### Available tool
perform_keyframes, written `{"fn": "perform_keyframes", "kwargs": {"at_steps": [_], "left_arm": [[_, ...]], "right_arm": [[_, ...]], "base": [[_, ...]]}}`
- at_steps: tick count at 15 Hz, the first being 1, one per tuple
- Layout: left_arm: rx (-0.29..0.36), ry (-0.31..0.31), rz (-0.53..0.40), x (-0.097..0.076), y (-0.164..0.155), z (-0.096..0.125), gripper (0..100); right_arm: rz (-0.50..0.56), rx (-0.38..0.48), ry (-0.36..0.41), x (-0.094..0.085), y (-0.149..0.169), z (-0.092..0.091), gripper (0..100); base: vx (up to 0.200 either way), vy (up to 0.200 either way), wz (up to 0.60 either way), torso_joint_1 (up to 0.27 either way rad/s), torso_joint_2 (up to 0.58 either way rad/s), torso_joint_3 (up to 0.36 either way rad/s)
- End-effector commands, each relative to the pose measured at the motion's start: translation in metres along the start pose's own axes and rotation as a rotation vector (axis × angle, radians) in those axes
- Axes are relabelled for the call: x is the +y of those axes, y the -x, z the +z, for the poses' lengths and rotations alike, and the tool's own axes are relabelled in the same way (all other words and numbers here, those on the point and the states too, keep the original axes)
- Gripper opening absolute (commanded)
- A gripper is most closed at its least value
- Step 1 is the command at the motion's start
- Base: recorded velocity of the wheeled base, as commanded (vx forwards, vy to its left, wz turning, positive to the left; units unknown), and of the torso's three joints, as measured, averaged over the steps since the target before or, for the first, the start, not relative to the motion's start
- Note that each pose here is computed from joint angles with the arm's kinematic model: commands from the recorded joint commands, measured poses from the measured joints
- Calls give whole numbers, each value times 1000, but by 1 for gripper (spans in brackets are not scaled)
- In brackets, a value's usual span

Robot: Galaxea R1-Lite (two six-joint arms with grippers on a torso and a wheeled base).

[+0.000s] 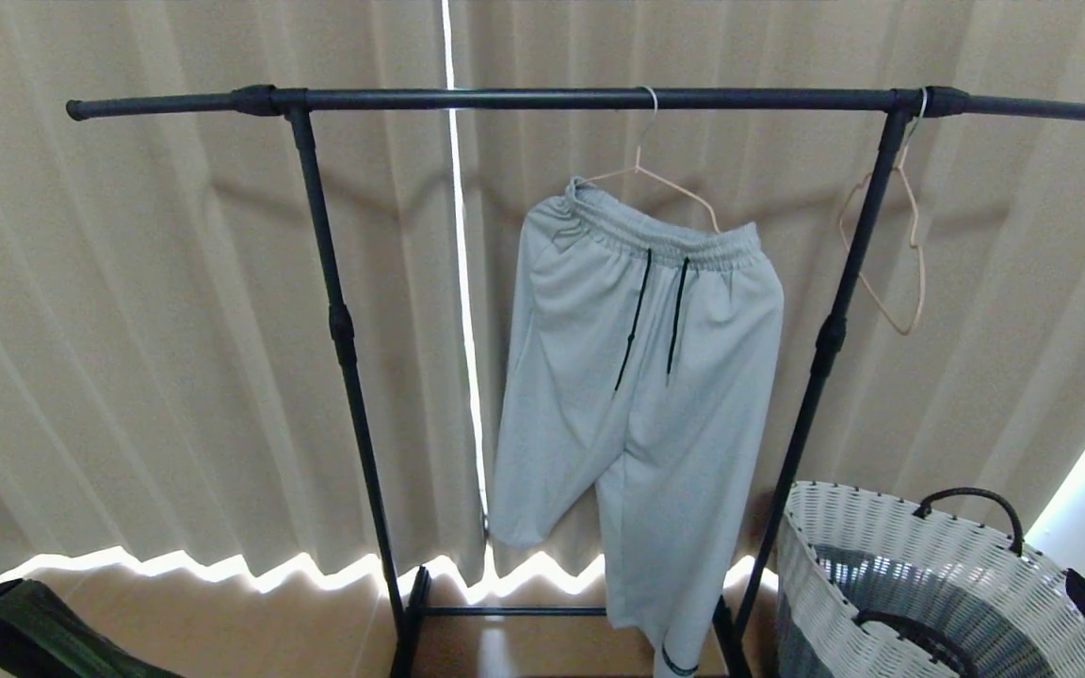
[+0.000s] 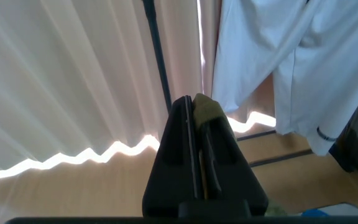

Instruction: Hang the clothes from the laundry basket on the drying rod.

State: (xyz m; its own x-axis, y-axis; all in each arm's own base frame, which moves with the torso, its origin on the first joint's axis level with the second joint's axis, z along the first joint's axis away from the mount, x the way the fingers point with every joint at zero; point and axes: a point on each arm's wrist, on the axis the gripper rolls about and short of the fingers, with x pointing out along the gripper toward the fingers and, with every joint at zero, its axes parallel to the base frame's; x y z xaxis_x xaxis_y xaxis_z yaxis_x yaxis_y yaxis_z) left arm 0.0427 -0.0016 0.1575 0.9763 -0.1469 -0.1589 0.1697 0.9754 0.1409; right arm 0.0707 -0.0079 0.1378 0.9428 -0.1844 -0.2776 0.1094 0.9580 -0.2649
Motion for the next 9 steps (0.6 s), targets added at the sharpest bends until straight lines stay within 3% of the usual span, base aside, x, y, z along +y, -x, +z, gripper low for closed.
{"fn": "perform_keyframes", "kwargs": {"at_steps": [1, 9], "left_arm": [[5, 1, 0, 0, 0, -1, 0], [17, -1, -12, -1, -1, -5, 0]], "right_arm": [[0, 2, 1, 0, -1, 0, 100], [6, -2, 0, 0, 0, 1, 100]], "base": [[0, 0, 0, 198, -456, -276], [0, 0, 0, 211, -481, -279]]}}
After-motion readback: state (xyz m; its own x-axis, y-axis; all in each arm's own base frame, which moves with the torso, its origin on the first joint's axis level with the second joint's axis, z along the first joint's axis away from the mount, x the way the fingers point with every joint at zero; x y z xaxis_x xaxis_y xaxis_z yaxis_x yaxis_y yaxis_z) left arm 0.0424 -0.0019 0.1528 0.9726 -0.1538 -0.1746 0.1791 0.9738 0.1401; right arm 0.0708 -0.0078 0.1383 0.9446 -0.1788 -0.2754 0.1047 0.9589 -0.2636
